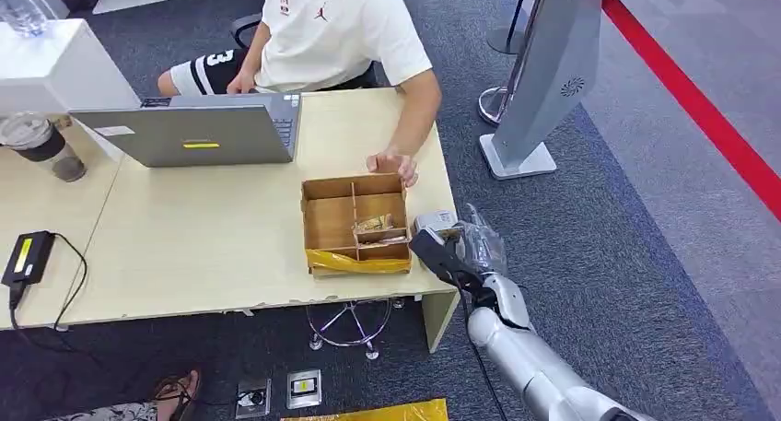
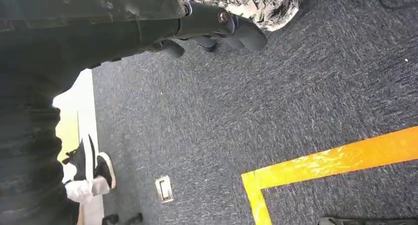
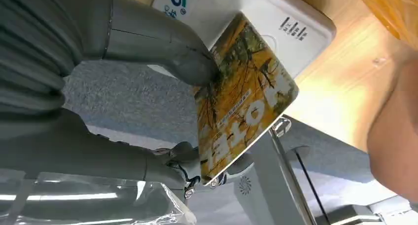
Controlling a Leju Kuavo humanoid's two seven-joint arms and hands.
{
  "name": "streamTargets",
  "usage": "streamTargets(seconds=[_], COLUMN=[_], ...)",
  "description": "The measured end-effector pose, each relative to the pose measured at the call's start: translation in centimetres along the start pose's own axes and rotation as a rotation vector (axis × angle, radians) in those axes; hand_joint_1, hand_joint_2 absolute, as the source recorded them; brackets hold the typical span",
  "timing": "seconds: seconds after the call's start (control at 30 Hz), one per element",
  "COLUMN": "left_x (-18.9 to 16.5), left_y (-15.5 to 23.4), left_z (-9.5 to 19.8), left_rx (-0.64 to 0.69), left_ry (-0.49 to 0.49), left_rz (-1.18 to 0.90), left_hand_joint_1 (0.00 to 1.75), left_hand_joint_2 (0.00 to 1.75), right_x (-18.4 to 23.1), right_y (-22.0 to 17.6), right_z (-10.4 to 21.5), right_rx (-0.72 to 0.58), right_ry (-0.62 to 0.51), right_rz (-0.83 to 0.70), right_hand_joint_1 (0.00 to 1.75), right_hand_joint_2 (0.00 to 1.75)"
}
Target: Pass the card to the sensor for recognition and then transmit it.
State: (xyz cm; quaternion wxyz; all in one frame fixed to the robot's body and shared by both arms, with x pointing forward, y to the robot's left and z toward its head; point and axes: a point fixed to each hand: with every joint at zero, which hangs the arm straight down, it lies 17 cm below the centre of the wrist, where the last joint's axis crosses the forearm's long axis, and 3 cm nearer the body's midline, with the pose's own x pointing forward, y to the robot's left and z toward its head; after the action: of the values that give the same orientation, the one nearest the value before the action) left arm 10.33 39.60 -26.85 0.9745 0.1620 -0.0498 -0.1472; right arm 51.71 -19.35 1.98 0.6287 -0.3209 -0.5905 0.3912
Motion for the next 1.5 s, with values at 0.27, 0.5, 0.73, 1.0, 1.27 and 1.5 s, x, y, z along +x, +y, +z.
streamTargets(seconds=[0.27,0.5,0.73,1.0,1.27,1.5], left_x=[0.0,0.0,0.0,-0.1,-0.2,-0.1], left_y=[-0.1,0.0,0.0,0.0,-0.2,-0.2], left_z=[0.0,0.0,0.0,0.0,0.0,0.0], left_rx=[0.003,0.006,0.008,0.007,-0.002,-0.005], left_ry=[0.004,0.004,0.004,0.004,0.003,0.002], left_rz=[0.006,0.007,0.004,-0.003,-0.007,-0.010], left_hand_joint_1=[0.00,0.00,0.00,0.00,0.00,0.00], left_hand_joint_2=[1.75,1.75,1.75,1.75,1.75,1.75], right_x=[-0.6,-1.0,0.0,4.2,9.7,14.2], right_y=[1.0,1.3,-1.8,-10.3,-19.2,-23.1], right_z=[0.3,0.5,-0.2,-1.0,1.4,3.4], right_rx=[0.028,0.025,-0.109,-0.348,-0.560,-0.631], right_ry=[0.025,0.023,-0.015,-0.112,-0.257,-0.397], right_rz=[0.003,0.013,-0.020,-0.049,-0.097,-0.128], right_hand_joint_1=[1.75,1.75,1.75,1.75,1.75,1.75], right_hand_joint_2=[1.75,1.75,1.75,1.75,1.75,1.75])
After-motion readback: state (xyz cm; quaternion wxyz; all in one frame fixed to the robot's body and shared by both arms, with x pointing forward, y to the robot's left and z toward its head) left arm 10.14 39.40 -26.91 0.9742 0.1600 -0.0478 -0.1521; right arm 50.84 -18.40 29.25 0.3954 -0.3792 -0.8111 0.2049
